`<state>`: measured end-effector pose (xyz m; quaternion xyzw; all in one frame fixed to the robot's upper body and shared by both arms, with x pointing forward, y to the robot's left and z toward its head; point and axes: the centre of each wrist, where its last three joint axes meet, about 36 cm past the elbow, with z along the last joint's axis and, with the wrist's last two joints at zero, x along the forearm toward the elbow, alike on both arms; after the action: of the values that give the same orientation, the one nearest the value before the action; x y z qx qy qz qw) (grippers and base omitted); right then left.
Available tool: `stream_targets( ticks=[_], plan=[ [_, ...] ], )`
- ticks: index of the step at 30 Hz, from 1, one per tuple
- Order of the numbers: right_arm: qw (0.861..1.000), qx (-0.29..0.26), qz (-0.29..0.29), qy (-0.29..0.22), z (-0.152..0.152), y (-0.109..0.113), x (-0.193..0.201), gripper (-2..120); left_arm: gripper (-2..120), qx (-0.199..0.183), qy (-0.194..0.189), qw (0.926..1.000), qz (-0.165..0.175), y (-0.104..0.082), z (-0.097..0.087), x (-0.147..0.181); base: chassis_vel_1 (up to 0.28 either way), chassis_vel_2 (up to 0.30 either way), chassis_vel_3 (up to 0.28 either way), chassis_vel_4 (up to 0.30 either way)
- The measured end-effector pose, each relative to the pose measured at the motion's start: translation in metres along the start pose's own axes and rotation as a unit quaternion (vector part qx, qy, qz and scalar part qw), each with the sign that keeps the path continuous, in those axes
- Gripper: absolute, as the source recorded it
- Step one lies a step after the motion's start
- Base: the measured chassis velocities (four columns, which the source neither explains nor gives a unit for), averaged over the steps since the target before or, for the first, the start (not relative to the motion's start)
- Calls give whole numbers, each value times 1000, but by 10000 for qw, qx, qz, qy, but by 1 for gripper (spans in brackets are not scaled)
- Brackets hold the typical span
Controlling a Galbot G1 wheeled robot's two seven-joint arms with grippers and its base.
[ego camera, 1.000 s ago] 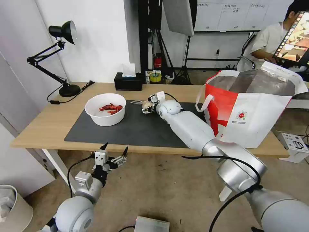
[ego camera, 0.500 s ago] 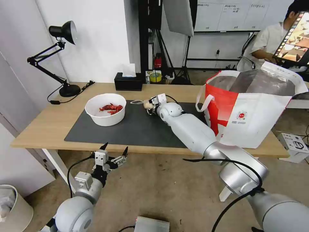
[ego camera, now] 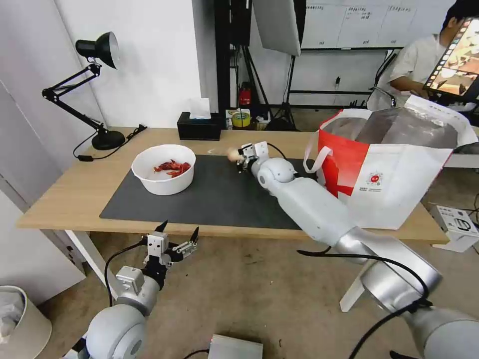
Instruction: Pick up the trash from the table and place it into the takeout bag.
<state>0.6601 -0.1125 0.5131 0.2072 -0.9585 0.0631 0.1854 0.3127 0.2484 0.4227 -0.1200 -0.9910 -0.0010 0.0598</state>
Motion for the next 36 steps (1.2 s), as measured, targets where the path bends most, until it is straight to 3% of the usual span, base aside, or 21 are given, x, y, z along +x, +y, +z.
stream_targets(
  ticks=[2,10,15,19,23,25,26,28,36],
  plan=[
    [10000,9,2,-72,-1,-1,7,6,100,0,-4,10000,3,0,0,0,0,0,0,0],
    [9945,193,-10,-1027,-24,8,118,5,100,-8,-15,10000,57,-2,-3,4,0,0,0,0],
    [9878,320,235,-1507,-39,-1,175,5,100,12,20,10000,66,-4,-2,7,0,0,0,0],
    [9745,553,1051,-1903,-56,-42,256,5,100,55,27,9999,103,-9,-3,10,0,0,0,0],
    [9695,597,1411,-1913,-58,-63,289,5,100,61,29,9999,119,-10,-4,10,0,0,0,0],
    [9661,621,1782,-1761,-56,-84,318,5,100,55,5,9999,139,-11,-5,9,0,0,0,0],
    [9661,621,1782,-1761,-56,-84,318,5,100,55,5,9999,139,-11,-5,9,0,0,0,0],
    [9655,505,2093,-1465,-51,-109,330,5,100,45,-39,9999,146,-13,-7,10,0,0,0,0],
    [9647,37,2507,-806,-43,-160,320,5,100,96,-99,9998,151,-20,-8,10,0,0,0,0]
  ],
)
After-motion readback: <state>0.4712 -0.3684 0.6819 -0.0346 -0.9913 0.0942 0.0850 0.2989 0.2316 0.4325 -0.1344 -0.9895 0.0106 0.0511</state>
